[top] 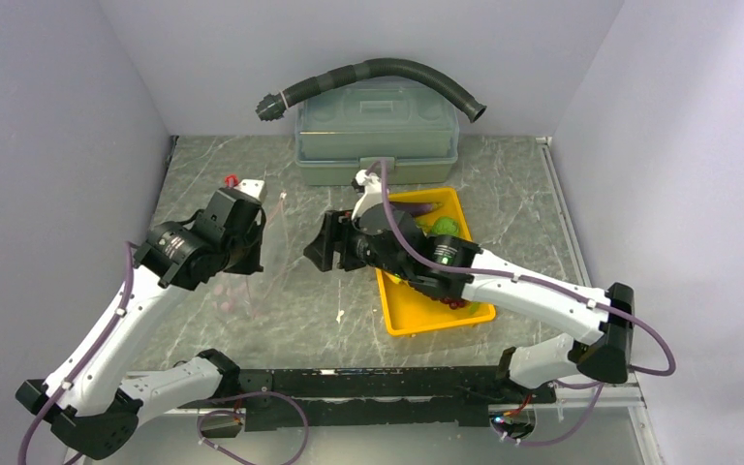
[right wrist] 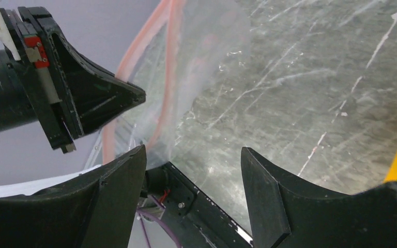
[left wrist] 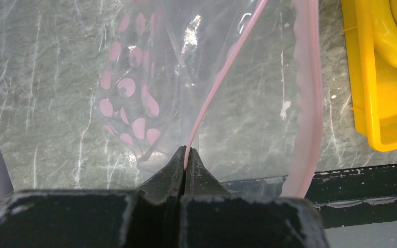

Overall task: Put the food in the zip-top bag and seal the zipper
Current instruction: Open the zipper of the food storage bag.

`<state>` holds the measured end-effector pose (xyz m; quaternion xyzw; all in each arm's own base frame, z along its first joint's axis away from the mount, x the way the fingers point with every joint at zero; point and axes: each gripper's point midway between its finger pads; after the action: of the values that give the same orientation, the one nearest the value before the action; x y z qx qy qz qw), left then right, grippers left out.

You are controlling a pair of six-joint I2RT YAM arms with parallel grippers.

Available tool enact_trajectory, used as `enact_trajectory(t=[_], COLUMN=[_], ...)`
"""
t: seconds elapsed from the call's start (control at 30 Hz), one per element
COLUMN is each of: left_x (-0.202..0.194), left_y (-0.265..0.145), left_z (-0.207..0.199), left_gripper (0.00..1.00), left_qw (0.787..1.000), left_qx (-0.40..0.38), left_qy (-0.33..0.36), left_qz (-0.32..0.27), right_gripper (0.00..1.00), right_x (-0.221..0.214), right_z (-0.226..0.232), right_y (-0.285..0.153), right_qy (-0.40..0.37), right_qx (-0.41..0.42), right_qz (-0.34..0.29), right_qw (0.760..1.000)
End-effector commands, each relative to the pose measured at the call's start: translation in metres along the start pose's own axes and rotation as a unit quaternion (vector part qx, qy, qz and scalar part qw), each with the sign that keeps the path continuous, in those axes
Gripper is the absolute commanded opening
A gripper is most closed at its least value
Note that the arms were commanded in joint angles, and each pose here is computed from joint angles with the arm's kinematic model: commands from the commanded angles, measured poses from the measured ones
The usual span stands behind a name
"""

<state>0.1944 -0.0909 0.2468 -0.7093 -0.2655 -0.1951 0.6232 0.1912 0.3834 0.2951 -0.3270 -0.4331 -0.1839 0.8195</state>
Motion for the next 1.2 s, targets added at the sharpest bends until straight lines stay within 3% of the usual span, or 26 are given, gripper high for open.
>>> enact_trajectory(t=[0.0,0.43,0.67,0.93,1.17], left_x=[0.003,0.008,0.016,0.023,0.032], left_y=[0.003,0.001,-0.005,-0.009,-0.020], left_z=[-0.009,-0.017,-0.017,-0.017,-0.006], left_gripper=[0.00,0.00,0.00,0.00,0.00], left_qw=[1.000,0.999,0.999,0.999,0.999], left_qx=[-0.013,-0.030,-0.029,-0.024,0.001], left_qy=[-0.014,-0.021,-0.018,-0.014,-0.004], left_qz=[-0.002,-0.007,-0.014,-0.022,-0.034], right_gripper=[0.71,0.71,0.63,0.41,0.00], right_x=[0.026,0.011,-0.004,-0.024,-0.029], right_z=[0.026,0.033,0.024,0.016,-0.002], right_y=[0.008,0.063,0.089,0.103,0.099], right_qy=[0.011,0.000,-0.010,-0.014,-0.031], right_qx=[0.036,0.005,-0.032,-0.045,-0.081], right_qz=[-0.028,0.014,0.037,0.059,0.061], right_qw=[0.999,1.000,0.999,0.997,0.994])
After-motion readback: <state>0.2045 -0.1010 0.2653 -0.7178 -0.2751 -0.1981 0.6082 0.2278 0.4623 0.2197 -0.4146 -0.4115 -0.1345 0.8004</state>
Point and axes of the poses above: each gripper's point midway between its finger pads, its own y axis out along the fingers, its own z axis along the line the jaws close on, x = y × z, and after that the axes turned 11 degrees about -y, right-handed
